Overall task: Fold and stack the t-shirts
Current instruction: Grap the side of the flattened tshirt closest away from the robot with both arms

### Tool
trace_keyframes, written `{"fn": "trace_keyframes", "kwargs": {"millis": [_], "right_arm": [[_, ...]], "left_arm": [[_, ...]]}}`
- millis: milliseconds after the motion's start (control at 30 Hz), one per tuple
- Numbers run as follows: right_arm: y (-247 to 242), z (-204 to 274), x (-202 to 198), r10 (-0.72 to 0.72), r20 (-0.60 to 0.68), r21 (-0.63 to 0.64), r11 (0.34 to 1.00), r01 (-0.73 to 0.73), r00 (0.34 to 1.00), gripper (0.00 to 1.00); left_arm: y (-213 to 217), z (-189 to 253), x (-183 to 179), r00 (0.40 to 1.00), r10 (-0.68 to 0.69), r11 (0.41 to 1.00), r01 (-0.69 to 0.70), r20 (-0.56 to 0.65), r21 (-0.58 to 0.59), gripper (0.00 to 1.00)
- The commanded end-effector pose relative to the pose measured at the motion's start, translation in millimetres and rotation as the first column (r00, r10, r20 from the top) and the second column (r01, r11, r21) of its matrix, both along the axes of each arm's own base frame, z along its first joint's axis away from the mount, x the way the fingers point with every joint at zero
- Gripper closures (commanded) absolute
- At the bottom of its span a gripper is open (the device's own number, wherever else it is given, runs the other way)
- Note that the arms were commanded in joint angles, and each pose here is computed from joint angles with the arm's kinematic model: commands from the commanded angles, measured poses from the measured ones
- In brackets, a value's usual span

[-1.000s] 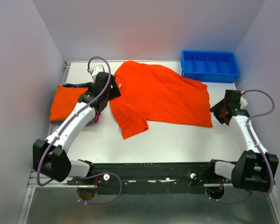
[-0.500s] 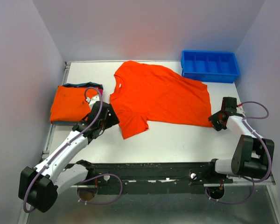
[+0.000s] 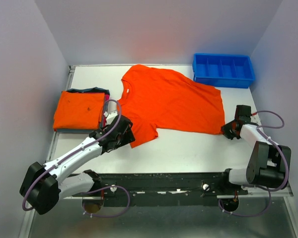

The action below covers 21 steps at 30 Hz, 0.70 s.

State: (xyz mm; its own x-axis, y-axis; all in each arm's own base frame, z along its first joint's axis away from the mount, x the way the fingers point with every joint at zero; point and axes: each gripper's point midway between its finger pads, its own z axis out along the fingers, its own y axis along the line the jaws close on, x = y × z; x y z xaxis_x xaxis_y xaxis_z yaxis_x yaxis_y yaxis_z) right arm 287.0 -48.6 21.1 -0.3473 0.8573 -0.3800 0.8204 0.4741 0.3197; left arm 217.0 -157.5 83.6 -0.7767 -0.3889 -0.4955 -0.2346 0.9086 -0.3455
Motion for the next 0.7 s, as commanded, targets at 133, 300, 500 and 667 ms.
{"fn": "trace_keyframes", "kwargs": {"millis": [133, 300, 500, 667], "right_arm": [[7, 0, -11, 0.013, 0.028, 0.029, 0.999, -0.014, 1.000, 0.73], [8, -2, -12, 0.018, 0.015, 0.032, 0.999, -0.018, 1.000, 0.99], [9, 5, -10, 0.028, 0.038, 0.031, 0.999, -0.029, 0.999, 0.99], [7, 13, -9, 0.027, 0.062, 0.016, 0.999, -0.028, 0.998, 0.99]], "left_arm": [[-1, -22, -5, 0.998, 0.043, 0.999, -0.043, -0.046, 0.011, 0.34], [-14, -30, -1, 0.998, -0.005, 1.000, 0.006, -0.060, 0.006, 0.42], [-12, -47, -3, 0.995, 0.011, 0.999, -0.007, -0.102, 0.044, 0.41], [-22, -60, -1, 0.993, 0.002, 1.000, 0.000, -0.115, 0.017, 0.44]]}}
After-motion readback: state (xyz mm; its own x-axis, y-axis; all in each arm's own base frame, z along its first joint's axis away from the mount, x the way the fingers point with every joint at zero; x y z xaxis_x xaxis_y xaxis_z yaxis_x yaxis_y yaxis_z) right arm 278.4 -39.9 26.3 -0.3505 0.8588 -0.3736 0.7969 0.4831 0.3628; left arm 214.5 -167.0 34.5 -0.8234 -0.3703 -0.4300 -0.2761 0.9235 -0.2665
